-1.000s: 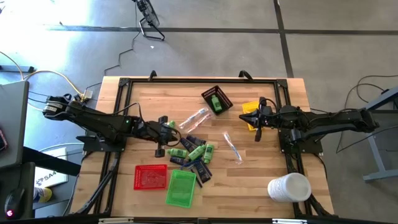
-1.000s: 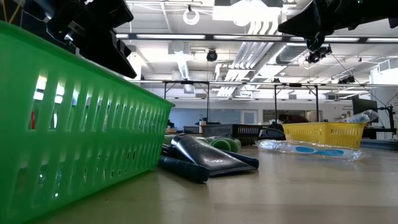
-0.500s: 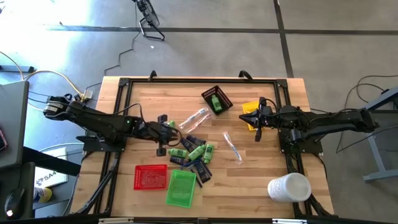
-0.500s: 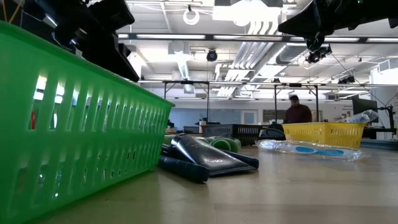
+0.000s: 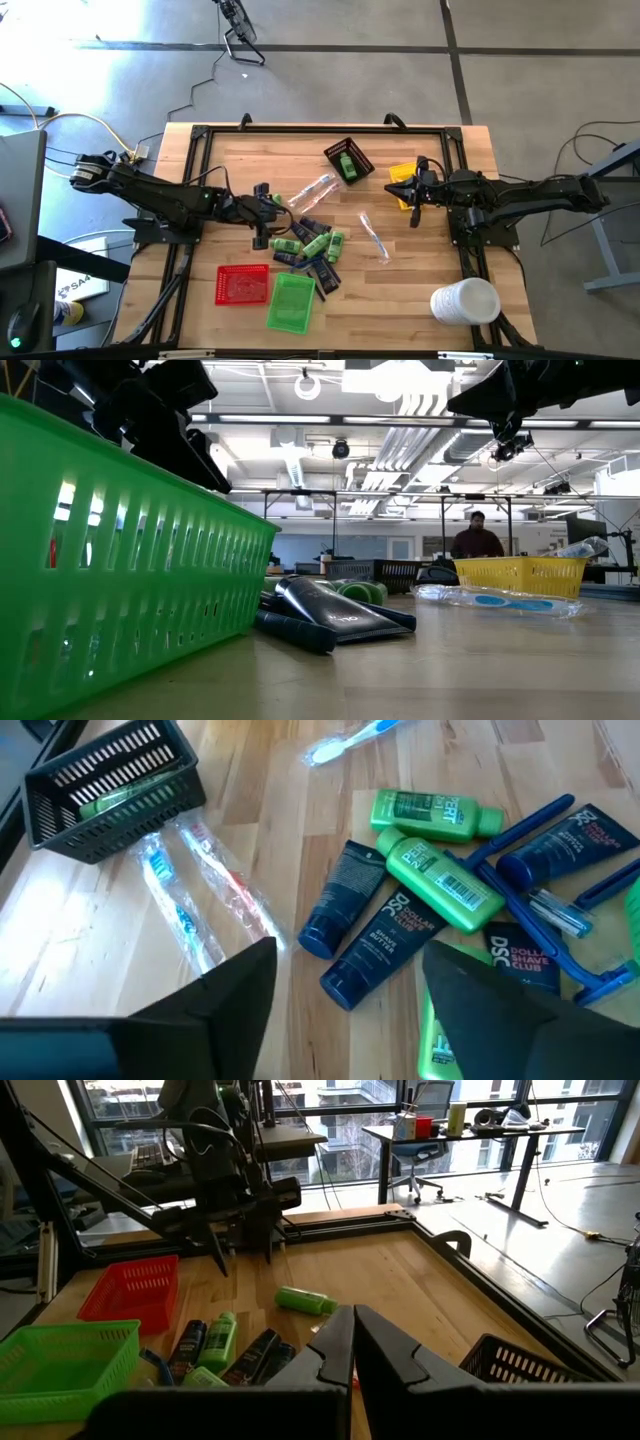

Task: Pick & Place Travel size toiletries
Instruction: Put the shave cream into the red bin

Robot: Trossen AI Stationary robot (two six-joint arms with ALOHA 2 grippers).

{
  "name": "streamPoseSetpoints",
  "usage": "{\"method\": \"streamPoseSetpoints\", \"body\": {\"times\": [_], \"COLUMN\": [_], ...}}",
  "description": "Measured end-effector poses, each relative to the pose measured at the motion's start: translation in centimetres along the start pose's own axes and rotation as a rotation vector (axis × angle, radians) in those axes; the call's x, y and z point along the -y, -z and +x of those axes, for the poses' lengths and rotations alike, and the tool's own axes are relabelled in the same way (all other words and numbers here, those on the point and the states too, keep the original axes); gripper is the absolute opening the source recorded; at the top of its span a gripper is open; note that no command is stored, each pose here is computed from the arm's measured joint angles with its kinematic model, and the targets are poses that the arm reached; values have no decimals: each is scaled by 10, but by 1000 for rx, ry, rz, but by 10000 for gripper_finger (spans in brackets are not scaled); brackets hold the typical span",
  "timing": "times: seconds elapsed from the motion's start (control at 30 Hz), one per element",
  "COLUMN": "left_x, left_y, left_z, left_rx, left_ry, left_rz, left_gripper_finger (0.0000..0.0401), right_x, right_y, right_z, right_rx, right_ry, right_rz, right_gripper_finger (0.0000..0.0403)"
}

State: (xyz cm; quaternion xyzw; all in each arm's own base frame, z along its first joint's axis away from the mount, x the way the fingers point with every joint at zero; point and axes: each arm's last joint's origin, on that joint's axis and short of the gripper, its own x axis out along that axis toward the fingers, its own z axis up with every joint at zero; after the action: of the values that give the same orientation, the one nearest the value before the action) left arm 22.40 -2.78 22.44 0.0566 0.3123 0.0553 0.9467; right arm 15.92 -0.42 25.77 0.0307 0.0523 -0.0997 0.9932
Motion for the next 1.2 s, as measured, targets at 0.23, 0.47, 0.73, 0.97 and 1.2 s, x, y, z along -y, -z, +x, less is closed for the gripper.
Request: {"method": "streamPoseSetpoints", "body": {"times": [0.23,0.47,0.73,0.97,1.2], "left_x": [0,2,-5,-34,-37], "left_y": [0,-3,-5,-6,-14], "left_z": [0,5,28,47,58], "left_rx": [5,27,50,101,97], "left_ry": [14,12,3,87,106], "left_rz": [-9,18,56,-25,26], "left_gripper_finger": [266,266,266,266,266], "right_x": [0,0,0,0,0], "right_y": [0,0,0,0,0], "right_z": [0,0,0,0,0], "right_rx": [0,0,1,1,1], "right_ry": [0,0,0,0,0], "right_rz": [0,0,0,-18,-47], "right_gripper_finger": [4,4,4,4,4]}}
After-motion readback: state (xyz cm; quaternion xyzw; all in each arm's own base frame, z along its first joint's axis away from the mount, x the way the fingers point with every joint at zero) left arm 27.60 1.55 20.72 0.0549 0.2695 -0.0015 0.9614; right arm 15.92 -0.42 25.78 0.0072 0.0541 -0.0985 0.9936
